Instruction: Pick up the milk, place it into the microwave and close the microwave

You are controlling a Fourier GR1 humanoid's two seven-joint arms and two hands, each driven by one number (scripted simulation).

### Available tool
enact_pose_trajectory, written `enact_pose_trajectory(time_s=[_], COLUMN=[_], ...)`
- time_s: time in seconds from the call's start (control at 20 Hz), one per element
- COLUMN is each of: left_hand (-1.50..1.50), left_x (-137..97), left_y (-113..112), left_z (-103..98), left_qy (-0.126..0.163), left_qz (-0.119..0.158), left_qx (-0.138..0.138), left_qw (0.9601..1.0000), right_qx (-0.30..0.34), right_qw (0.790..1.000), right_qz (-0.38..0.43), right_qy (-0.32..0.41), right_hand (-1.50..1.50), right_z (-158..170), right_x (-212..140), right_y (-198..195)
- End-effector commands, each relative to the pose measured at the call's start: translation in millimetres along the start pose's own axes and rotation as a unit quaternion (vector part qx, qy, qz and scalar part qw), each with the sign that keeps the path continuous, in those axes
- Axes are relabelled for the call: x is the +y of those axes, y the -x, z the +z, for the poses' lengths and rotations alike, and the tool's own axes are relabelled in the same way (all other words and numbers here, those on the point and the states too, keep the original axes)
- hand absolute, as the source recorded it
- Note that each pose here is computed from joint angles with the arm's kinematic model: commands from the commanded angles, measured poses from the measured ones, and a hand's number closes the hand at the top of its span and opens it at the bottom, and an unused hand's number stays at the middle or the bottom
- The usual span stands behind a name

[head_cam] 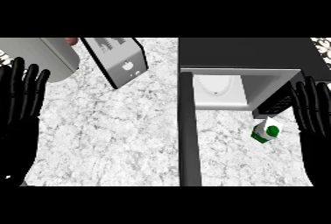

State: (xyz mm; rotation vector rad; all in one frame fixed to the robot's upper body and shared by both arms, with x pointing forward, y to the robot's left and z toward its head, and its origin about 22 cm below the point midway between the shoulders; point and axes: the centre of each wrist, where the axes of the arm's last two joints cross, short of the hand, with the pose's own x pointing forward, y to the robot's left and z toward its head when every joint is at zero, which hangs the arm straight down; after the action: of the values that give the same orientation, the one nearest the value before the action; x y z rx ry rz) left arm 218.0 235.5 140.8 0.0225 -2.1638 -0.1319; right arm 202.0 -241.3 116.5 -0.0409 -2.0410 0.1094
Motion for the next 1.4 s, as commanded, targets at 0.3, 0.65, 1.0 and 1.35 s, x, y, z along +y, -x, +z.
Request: enact_pose_trajectory(time_s=[0.3,0.65,1.0,1.35], left_hand=[-1.50,-1.50,-1.50,-1.50], left_x=[-12,-5,7,7], left_y=[-6,-15,-34,-35], left_z=[29,72,96,118], left_qy=[-0.024,-0.043,-0.031,-0.038], left_qz=[0.079,0.077,0.071,0.070], left_qx=[0.087,0.092,0.095,0.106], left_qw=[0.9927,0.9918,0.9925,0.9912], right_qx=[0.018,0.023,0.014,0.037], right_qw=[0.997,0.996,0.993,0.988], right_qz=[-0.056,-0.081,-0.025,0.011], right_qy=[0.054,0.039,0.113,0.153], right_hand=[-1.50,-1.50,-1.50,-1.50], right_z=[-35,-42,-30,-33], right_x=[36,57,60,35], right_y=[15,9,22,39])
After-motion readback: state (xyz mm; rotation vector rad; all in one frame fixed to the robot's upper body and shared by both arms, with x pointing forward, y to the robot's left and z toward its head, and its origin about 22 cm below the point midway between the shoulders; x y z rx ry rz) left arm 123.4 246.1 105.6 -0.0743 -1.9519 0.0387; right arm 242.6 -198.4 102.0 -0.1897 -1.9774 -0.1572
